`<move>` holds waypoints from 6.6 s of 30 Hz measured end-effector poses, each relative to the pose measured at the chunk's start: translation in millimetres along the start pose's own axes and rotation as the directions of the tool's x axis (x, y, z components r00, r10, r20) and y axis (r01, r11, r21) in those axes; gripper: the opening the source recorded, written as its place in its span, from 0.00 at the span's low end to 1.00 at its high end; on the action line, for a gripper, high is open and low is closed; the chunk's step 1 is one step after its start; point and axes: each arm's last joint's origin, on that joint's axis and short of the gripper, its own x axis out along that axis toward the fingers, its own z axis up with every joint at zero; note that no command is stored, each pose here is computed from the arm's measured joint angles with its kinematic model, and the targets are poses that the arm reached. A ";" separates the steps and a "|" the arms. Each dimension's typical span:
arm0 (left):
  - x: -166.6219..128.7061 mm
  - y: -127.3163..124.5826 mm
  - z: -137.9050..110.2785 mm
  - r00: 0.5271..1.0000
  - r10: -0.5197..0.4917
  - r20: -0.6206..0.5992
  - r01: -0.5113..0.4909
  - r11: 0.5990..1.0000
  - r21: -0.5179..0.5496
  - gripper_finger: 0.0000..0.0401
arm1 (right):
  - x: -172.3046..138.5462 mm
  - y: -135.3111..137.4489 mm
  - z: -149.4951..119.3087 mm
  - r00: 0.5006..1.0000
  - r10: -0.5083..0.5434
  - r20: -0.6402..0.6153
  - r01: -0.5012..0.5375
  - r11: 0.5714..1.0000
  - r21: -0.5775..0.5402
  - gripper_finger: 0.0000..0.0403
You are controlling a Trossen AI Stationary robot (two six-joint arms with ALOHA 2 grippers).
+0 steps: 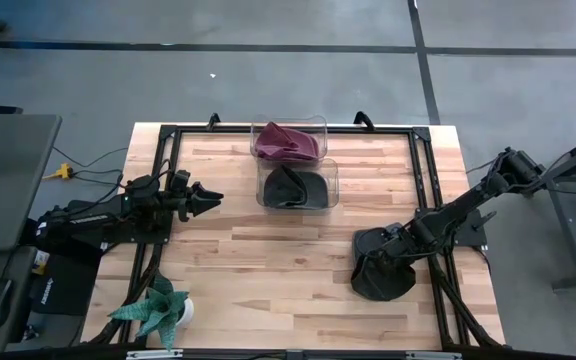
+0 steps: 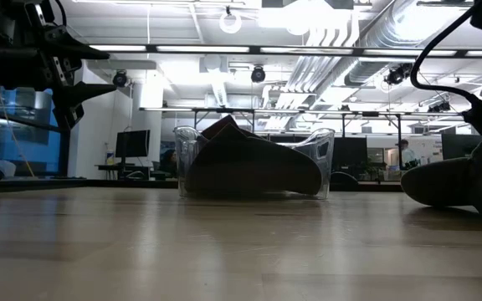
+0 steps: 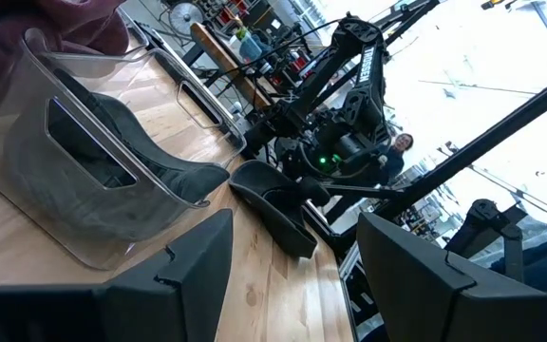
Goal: Pick & Place hat
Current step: Put the black cap into the bottom transparent bin
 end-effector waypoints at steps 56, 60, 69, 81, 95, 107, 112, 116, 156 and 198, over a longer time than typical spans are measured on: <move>0.0 0.1 0.0 1.000 0.001 0.000 -0.001 1.000 0.000 0.54 | -87.9 89.7 -7.8 0.548 0.637 0.542 -0.692 0.709 -0.133 0.01; 0.0 0.1 -0.1 1.000 0.000 0.000 0.000 1.000 0.000 0.54 | -97.3 110.1 2.4 0.395 0.664 0.635 -0.760 0.624 -0.181 0.01; 0.0 0.0 0.0 1.000 0.000 0.000 0.000 1.000 0.000 0.54 | -117.0 163.1 18.9 0.021 0.577 0.816 -0.857 0.431 -0.282 0.01; 0.0 0.0 0.0 1.000 0.000 0.000 0.000 1.000 0.000 0.54 | -118.2 220.3 45.4 -0.191 0.298 0.935 -0.891 0.346 -0.292 0.01; 0.0 0.0 0.0 1.000 0.000 -0.001 0.000 1.000 0.000 0.54 | -68.1 239.4 66.8 -0.252 0.101 0.962 -0.961 0.091 -0.261 0.01; 0.0 0.0 0.0 1.000 0.000 0.000 0.000 1.000 0.000 0.54 | -53.0 263.6 76.1 -0.204 -0.031 0.979 -0.979 0.023 -0.203 0.01; 0.0 0.0 0.0 1.000 0.000 0.000 0.000 1.000 0.000 0.54 | -54.6 263.6 75.6 -0.196 -0.042 0.980 -0.979 0.057 -0.194 0.01; 0.0 0.0 0.0 1.000 0.001 0.000 -0.001 1.000 0.000 0.54 | -48.0 259.6 78.7 -0.192 -0.051 0.980 -0.980 0.063 -0.189 0.01; 0.0 0.0 0.0 1.000 0.000 -0.001 0.000 1.000 0.000 0.54 | -39.7 275.4 105.2 -0.197 -0.099 0.975 -0.924 0.352 -0.151 0.01; 0.0 0.0 0.0 1.000 0.000 -0.001 0.000 1.000 0.000 0.54 | -104.0 273.6 86.7 -0.197 -0.086 0.977 -0.784 0.612 -0.104 0.01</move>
